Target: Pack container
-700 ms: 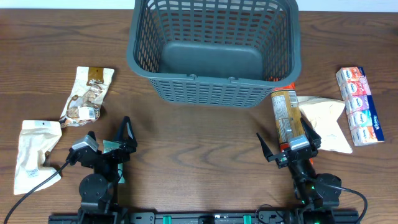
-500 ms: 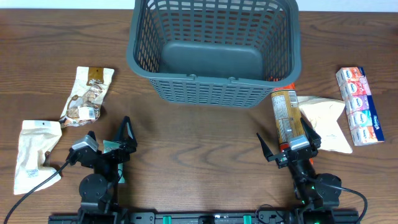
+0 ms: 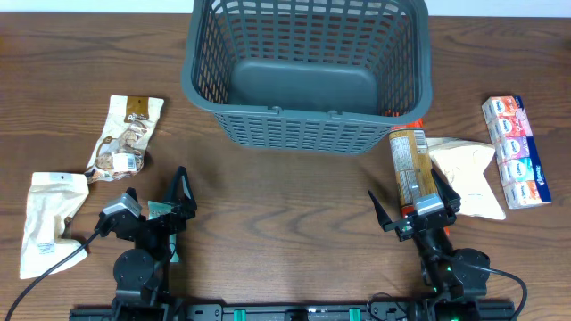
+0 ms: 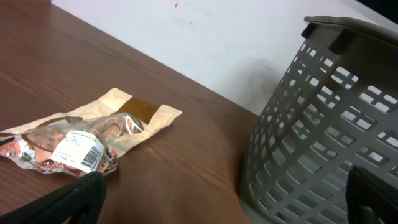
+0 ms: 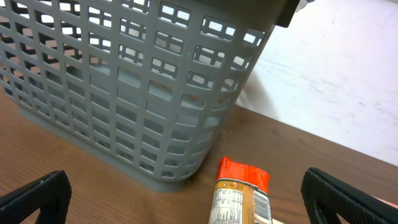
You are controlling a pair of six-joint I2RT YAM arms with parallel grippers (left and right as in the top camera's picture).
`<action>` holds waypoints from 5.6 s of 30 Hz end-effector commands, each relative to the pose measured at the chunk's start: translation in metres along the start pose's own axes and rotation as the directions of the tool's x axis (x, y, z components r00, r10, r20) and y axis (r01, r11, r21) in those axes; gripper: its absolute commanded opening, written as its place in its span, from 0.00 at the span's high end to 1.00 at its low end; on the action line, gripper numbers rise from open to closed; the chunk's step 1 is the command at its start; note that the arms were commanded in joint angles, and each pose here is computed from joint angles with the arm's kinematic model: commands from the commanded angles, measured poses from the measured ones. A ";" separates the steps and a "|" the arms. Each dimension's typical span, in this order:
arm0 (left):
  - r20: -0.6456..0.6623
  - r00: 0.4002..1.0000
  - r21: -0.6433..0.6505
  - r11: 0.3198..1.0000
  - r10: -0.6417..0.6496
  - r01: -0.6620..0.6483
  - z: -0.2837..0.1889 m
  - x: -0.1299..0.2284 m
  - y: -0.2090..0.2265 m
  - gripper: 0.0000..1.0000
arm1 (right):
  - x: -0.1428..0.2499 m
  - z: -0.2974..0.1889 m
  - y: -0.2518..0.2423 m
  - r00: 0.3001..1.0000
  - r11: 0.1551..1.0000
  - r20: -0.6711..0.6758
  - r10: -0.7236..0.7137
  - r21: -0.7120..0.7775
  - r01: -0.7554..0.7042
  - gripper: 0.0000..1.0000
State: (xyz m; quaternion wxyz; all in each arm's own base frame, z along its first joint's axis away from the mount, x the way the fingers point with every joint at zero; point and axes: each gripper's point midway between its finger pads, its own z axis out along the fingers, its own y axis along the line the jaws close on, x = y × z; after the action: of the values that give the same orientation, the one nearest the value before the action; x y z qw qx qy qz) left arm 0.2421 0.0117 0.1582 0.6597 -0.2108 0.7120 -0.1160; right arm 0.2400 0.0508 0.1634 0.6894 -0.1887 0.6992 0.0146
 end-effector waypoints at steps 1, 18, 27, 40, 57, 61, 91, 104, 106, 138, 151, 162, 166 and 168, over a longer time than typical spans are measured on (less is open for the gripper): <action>-0.031 0.999 -0.026 0.999 0.024 -0.025 0.002 0.015 0.009 0.01 | 0.002 0.000 -0.001 1.000 1.000 -0.006 -0.006 0.003 0.006 0.01; -0.031 0.999 -0.025 0.999 0.024 -0.025 0.002 0.015 0.009 0.01 | 0.002 0.000 0.000 1.000 1.000 -0.005 -0.006 0.001 0.006 0.01; -0.035 0.999 -0.018 1.000 0.023 -0.024 0.002 0.016 0.008 0.01 | 0.002 0.000 0.000 0.998 0.998 -0.005 0.069 -0.003 -0.069 0.01; -0.001 1.000 0.208 0.978 0.002 -0.001 -0.005 -0.008 -0.040 0.01 | -0.074 -0.012 0.006 0.885 0.920 0.259 0.386 -0.175 -0.350 0.01; 0.091 0.996 0.331 0.944 -0.020 -0.011 -0.023 -0.145 -0.121 0.01 | -0.237 -0.050 0.001 0.877 0.909 0.321 0.356 -0.336 -0.246 0.01; 0.044 0.999 0.406 0.914 -0.002 -0.016 -0.011 -0.173 -0.158 0.01 | -0.268 -0.040 -0.008 0.900 0.882 0.165 0.404 -0.333 -0.334 0.01; -0.298 0.927 0.237 0.959 0.226 -0.158 0.013 -0.136 -0.138 0.01 | -0.175 -0.102 -0.152 0.736 0.642 -0.315 0.600 0.738 -0.208 0.01; -0.350 0.897 0.175 0.960 0.268 -0.219 0.025 -0.122 -0.122 0.01 | -0.138 -0.156 -0.179 0.651 0.393 -0.270 0.709 0.918 -0.046 0.01; -0.359 0.894 0.173 0.960 0.268 -0.219 0.027 -0.119 -0.121 0.01 | -0.134 -0.157 -0.185 0.644 0.363 -0.258 0.720 0.931 -0.033 0.01; -0.483 0.834 0.138 0.964 0.267 -0.229 0.016 -0.092 -0.104 0.01 | 0.037 -0.015 -0.288 0.409 0.863 -0.767 0.494 0.491 -0.121 0.01; -0.530 0.806 0.125 0.964 0.264 -0.233 0.010 -0.081 -0.097 0.01 | 0.130 0.002 -0.284 0.237 0.850 -0.819 0.522 0.480 -0.215 0.01; -0.564 0.787 0.109 0.968 0.249 -0.228 0.005 -0.074 -0.092 0.01 | 0.155 0.012 -0.302 0.263 0.838 -0.796 0.546 0.507 -0.202 0.01; -0.574 0.781 0.105 0.968 0.247 -0.229 0.003 -0.072 -0.091 0.02 | 0.166 0.005 -0.300 0.241 0.861 -0.829 0.505 0.466 -0.202 0.01; -0.579 0.778 0.102 0.969 0.243 -0.227 0.003 -0.071 -0.090 0.01 | 0.174 0.001 -0.298 0.223 0.860 -0.834 0.504 0.461 -0.220 0.01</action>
State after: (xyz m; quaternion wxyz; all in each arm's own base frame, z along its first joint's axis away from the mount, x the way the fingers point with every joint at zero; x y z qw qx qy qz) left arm 0.2601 -0.0388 0.2540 0.4116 -0.0613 0.9028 -0.1084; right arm 0.3360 -0.2646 0.0812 0.1617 0.1058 0.9804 -0.0373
